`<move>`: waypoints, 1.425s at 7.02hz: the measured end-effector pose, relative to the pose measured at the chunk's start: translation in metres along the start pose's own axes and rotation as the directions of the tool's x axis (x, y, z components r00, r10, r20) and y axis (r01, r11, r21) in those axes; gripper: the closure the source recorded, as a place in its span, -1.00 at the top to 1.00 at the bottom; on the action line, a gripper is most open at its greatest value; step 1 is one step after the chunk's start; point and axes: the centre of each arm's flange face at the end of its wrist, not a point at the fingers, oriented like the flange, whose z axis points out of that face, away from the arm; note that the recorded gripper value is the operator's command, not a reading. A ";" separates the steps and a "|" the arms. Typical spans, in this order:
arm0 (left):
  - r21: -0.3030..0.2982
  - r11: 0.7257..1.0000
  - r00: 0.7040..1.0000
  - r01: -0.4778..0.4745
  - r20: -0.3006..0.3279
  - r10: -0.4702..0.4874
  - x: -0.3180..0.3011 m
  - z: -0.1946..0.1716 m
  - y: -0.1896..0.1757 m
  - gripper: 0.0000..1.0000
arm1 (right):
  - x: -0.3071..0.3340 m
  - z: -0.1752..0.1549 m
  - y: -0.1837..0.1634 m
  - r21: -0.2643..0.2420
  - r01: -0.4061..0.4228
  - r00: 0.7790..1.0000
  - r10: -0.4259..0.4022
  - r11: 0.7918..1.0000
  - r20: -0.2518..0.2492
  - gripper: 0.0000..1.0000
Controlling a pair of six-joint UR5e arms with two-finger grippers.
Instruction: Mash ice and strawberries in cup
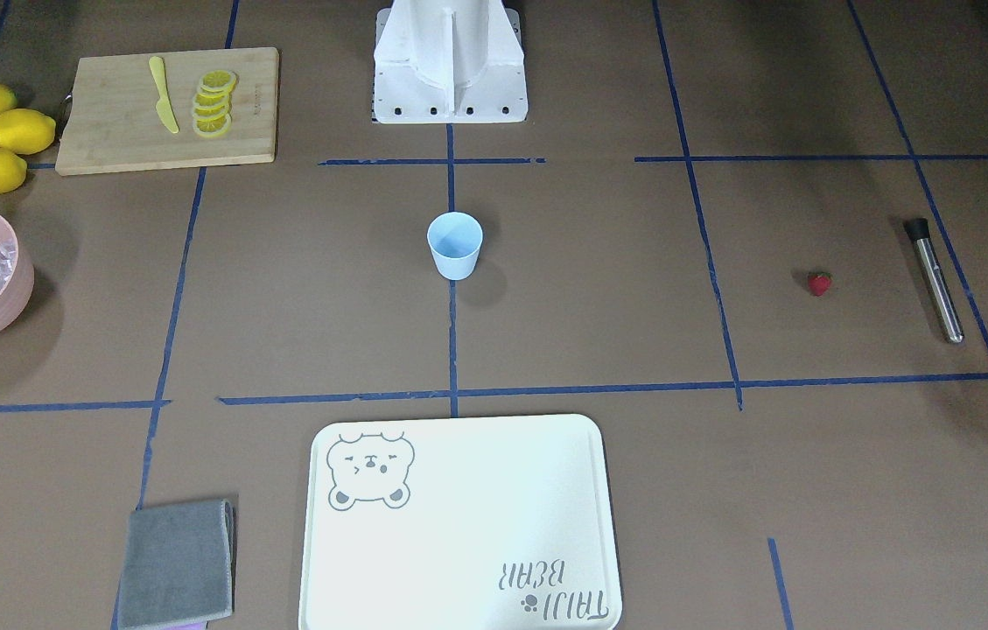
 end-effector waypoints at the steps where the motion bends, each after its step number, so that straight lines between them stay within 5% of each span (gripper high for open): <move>1: -0.003 1.000 1.000 0.000 0.000 0.000 0.000 0.001 0.002 1.00 | -0.001 -0.001 0.000 0.003 0.006 1.000 -0.006 1.000 0.000 0.99; 8: -0.010 1.000 1.000 -0.003 -0.007 0.003 -0.004 0.007 0.012 1.00 | -0.033 -0.006 -0.004 0.008 0.044 0.998 -0.044 0.999 0.034 0.98; 10: -0.006 1.000 1.000 -0.009 -0.008 0.009 -0.002 0.005 0.013 1.00 | -0.067 0.002 -0.008 -0.021 -0.057 0.995 0.058 0.998 0.079 0.92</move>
